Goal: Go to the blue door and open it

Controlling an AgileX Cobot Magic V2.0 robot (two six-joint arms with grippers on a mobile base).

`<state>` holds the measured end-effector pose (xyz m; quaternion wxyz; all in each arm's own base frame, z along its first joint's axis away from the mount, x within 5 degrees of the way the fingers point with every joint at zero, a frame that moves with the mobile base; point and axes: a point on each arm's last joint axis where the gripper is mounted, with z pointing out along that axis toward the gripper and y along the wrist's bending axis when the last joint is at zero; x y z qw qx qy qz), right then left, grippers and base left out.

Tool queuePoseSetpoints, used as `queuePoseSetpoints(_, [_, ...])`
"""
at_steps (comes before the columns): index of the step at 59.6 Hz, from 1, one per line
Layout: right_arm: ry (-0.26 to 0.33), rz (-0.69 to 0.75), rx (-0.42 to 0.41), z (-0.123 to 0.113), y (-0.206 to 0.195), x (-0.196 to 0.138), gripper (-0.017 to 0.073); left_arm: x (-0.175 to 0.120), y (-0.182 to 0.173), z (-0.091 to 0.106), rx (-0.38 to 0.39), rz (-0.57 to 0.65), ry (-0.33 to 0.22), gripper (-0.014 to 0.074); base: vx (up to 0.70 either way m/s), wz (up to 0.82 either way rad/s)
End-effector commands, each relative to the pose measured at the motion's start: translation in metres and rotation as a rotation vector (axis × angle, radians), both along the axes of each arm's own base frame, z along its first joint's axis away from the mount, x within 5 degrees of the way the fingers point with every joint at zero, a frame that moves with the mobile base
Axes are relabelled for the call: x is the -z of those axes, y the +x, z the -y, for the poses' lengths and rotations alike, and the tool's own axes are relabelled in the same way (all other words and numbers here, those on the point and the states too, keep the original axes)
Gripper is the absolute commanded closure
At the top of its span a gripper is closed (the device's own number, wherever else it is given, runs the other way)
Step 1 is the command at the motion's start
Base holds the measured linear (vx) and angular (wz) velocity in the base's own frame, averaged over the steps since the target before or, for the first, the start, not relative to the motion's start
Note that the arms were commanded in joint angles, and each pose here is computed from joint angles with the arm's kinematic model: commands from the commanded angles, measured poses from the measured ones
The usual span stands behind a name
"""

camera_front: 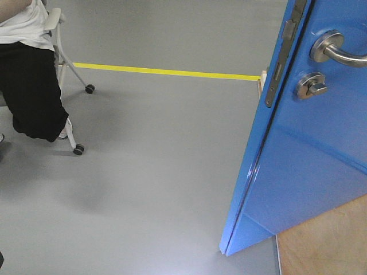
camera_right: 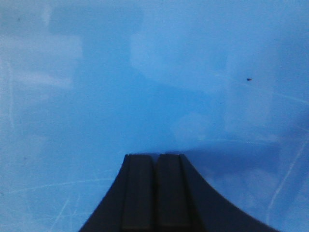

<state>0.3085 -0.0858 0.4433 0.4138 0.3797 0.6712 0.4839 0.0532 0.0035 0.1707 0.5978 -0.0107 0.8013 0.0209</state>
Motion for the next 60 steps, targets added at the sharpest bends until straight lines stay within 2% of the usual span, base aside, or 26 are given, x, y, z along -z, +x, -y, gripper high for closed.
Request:
queuePoseSetpoints(1, [0.014,0.098,0.036,-0.0024,-0.0067,-0.0219,0.0564,-0.0193,-0.0002,0.0009,0.01,0.127,-0.005,0.0523,0.13,0.06])
queuePoseSetpoints(60, [0.014,0.098,0.036,-0.0024,-0.0067,-0.0219,0.0564,-0.0193,-0.0002,0.0009,0.01,0.127,-0.005,0.0523,0.15,0.02])
